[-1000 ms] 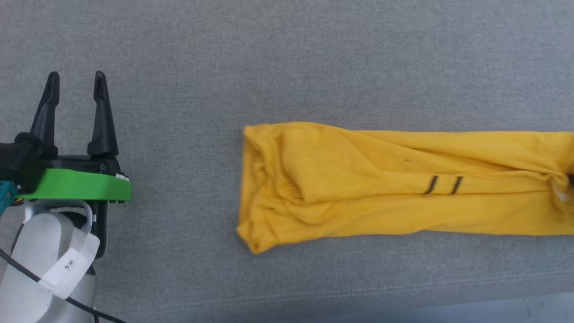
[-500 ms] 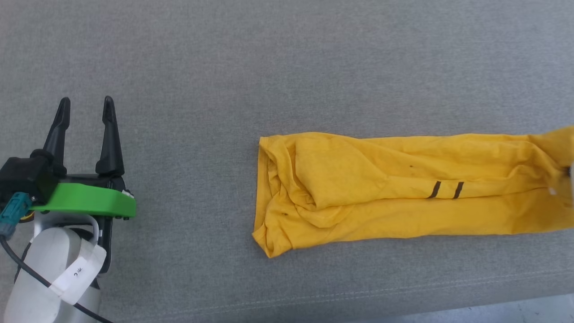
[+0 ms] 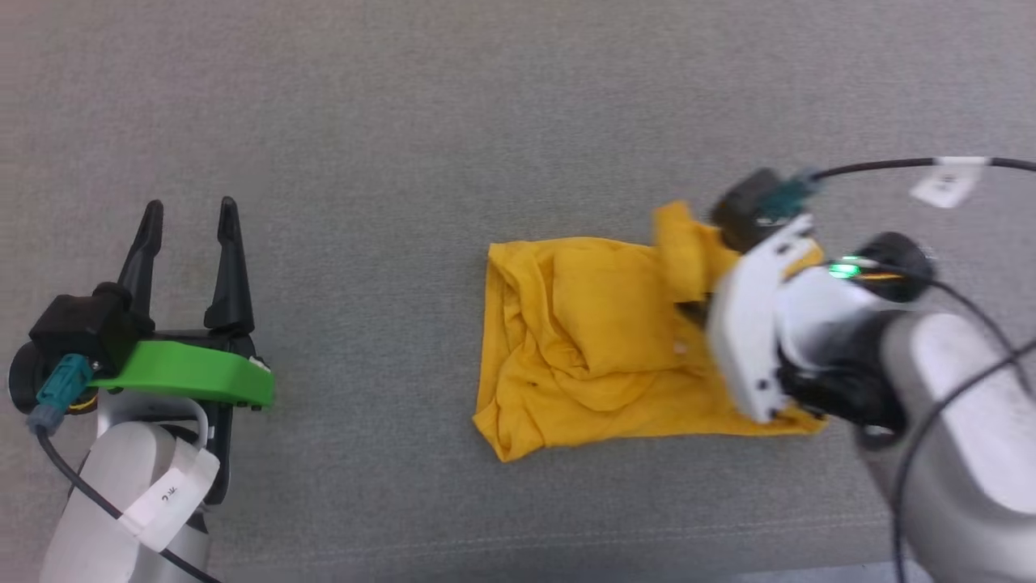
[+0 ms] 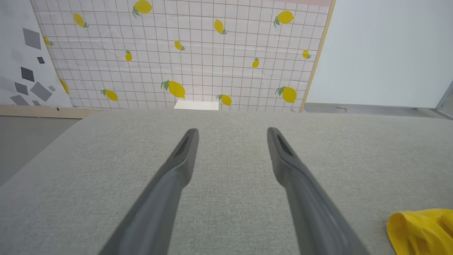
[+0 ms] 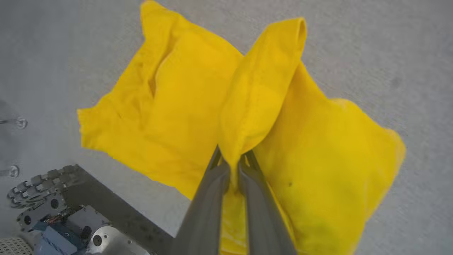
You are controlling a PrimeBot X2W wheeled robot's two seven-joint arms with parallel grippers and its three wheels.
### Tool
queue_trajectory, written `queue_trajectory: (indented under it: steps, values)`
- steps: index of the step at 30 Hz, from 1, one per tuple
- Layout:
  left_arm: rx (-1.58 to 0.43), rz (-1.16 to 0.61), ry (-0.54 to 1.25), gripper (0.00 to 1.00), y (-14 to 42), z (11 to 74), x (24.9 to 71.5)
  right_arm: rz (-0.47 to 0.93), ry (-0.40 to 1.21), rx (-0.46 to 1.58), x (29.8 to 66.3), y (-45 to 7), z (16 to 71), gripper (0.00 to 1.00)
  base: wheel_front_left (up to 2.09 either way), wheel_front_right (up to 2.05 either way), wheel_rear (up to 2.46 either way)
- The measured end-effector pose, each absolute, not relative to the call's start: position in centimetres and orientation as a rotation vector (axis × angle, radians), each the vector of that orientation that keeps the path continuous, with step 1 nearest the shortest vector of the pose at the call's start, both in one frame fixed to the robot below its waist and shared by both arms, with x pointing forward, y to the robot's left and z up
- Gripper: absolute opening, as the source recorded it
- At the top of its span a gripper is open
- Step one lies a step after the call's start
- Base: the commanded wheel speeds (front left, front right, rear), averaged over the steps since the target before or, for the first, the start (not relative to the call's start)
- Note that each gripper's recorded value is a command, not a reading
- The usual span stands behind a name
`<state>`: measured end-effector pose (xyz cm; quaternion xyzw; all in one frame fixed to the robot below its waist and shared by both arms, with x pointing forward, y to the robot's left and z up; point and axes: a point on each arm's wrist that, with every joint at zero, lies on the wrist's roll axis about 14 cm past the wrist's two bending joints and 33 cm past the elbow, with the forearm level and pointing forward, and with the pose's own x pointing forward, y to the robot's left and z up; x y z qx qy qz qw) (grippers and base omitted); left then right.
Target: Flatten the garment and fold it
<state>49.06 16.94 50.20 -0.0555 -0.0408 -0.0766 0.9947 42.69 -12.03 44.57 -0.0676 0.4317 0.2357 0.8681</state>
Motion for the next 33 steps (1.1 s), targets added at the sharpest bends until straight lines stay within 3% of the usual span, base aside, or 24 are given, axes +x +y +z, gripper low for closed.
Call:
queue_trajectory:
  steps: [10, 19, 20, 21, 22, 28, 33]
  values:
    - [-0.103, -0.112, -0.048, 1.00, 18.5, 49.0, 48.5, 0.662, 0.901, -0.098, 43.9, -3.9, 41.1, 0.00, 0.00, 0.00, 0.00]
    - [-0.108, -0.093, -0.015, 1.00, 19.2, 47.8, 48.1, 0.692, 0.944, -0.073, 43.7, -1.6, 37.9, 0.00, 0.00, 0.00, 0.00]
    - [-0.108, -0.092, -0.013, 1.00, 19.2, 47.8, 48.1, 0.695, 0.937, -0.061, 43.8, -1.4, 38.0, 0.05, 0.00, 0.00, 0.00]
    - [-0.109, -0.094, -0.013, 1.00, 19.1, 47.7, 48.1, 0.702, 0.931, -0.057, 43.7, -1.1, 38.0, 0.43, 0.00, 0.00, 0.00]
    - [-0.110, -0.096, -0.014, 1.00, 19.0, 47.7, 48.1, 0.708, 0.923, -0.051, 43.7, -0.9, 38.2, 1.00, 0.00, 0.00, 0.00]
    - [-0.124, -0.133, -0.021, 1.00, 17.5, 48.0, 48.5, 0.772, 0.834, 0.015, 43.2, 1.2, 41.1, 1.00, 0.00, 0.00, 0.00]
    - [-0.138, -0.175, -0.036, 1.00, 15.9, 48.6, 48.8, 0.746, 0.624, 0.063, 45.5, 0.1, 46.2, 1.00, 0.00, 0.00, 0.00]
